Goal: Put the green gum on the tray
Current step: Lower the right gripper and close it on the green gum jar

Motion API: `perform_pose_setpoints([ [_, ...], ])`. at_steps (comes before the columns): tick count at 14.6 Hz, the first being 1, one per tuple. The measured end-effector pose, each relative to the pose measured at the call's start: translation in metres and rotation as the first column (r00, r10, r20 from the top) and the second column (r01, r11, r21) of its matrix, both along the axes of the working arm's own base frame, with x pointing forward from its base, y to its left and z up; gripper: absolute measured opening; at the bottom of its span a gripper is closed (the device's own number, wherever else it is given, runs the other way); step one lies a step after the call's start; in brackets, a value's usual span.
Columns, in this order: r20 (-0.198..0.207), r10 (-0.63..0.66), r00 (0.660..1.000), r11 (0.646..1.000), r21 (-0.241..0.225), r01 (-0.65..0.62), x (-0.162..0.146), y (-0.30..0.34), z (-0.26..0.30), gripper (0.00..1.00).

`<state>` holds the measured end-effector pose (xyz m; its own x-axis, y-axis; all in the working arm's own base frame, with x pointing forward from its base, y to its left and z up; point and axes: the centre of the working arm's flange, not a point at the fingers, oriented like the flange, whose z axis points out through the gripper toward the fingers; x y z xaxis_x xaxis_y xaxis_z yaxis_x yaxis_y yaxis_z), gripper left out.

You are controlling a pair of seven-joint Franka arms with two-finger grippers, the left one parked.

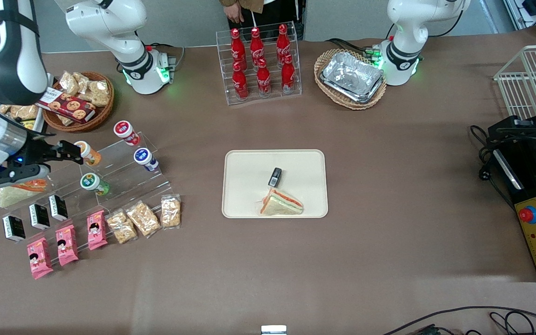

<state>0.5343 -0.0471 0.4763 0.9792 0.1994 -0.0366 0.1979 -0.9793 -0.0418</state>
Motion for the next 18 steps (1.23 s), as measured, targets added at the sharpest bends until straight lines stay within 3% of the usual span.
perform_pose_setpoints([
  [3,0.019,0.026,0.999,1.0,-0.009,-0.026,-0.005,0.0,-0.034,1.0],
  [7,-0.011,0.039,0.999,0.999,-0.022,-0.039,-0.003,0.0,-0.075,1.0],
  [15,-0.032,0.087,0.996,0.995,-0.048,-0.088,0.009,-0.036,-0.139,1.0],
  [18,-0.012,0.097,0.995,0.994,-0.055,-0.098,0.004,-0.03,-0.158,1.0],
])
